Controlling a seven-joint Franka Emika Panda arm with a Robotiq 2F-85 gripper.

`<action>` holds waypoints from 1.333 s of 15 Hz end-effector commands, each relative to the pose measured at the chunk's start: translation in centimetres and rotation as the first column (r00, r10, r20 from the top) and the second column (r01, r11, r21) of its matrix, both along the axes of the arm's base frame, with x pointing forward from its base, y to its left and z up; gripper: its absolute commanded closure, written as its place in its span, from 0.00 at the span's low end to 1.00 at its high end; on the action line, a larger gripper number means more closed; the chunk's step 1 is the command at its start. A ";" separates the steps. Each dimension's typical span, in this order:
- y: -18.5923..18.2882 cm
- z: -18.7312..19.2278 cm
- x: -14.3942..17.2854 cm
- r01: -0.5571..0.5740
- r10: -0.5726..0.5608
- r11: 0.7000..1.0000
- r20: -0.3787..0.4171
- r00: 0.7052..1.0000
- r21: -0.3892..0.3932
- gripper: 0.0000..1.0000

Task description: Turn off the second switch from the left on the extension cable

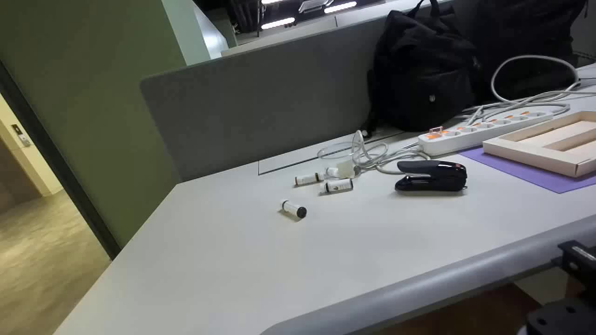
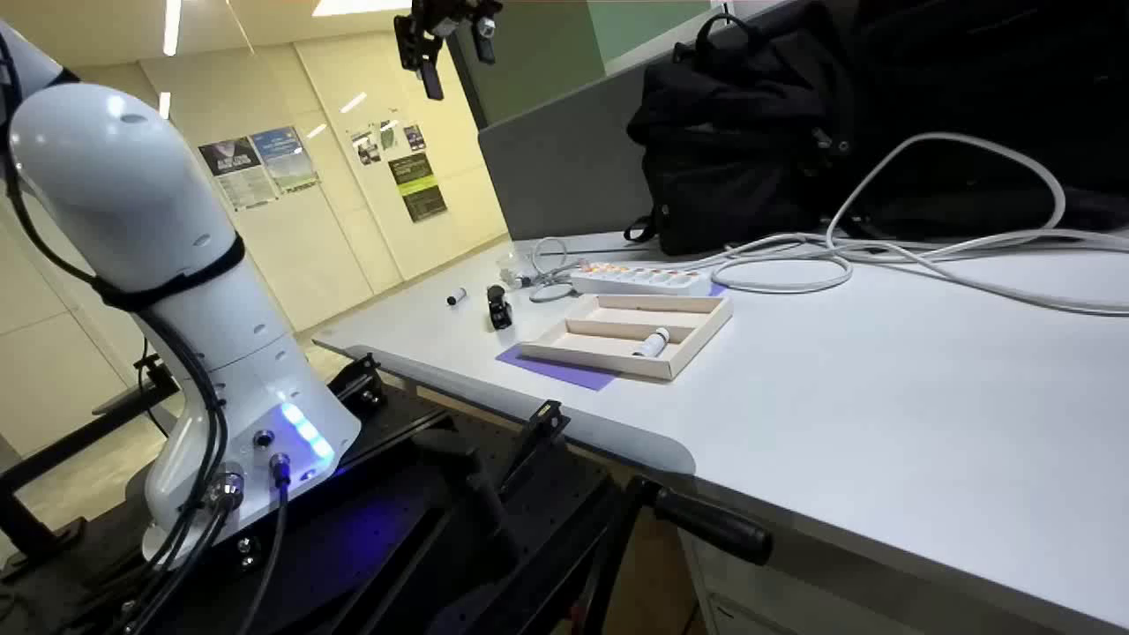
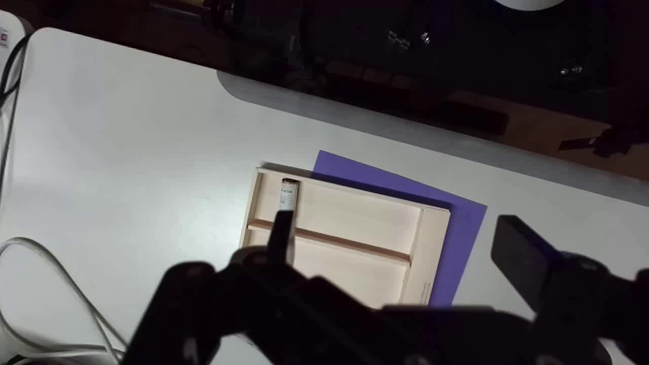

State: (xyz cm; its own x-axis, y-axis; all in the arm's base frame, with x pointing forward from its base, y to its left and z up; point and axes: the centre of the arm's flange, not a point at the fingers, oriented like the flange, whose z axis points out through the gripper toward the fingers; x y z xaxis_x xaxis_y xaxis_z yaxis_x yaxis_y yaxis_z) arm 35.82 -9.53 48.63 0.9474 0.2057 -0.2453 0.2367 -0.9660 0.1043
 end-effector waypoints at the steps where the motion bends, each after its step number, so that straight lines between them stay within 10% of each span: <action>1: 0.0 0.0 0.0 0.000 0.000 1.000 0.001 1.000 0.000 0.00; 8: 0.0 0.0 0.0 0.000 0.000 1.000 0.002 1.000 0.000 0.00; 13: -2.2 -0.7 9.2 0.149 -0.147 0.989 0.256 0.955 0.014 0.00; 14: -2.7 -1.5 11.6 0.171 -0.167 0.985 0.282 0.945 0.013 0.25; 20: -3.6 -8.0 22.7 0.322 -0.341 0.940 0.318 0.884 0.112 0.62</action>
State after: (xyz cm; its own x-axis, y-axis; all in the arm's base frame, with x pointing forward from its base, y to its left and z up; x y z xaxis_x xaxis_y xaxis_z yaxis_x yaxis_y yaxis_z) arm 51.40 -12.83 42.48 0.9945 -0.0357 0.0980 -0.0480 -0.9908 0.1265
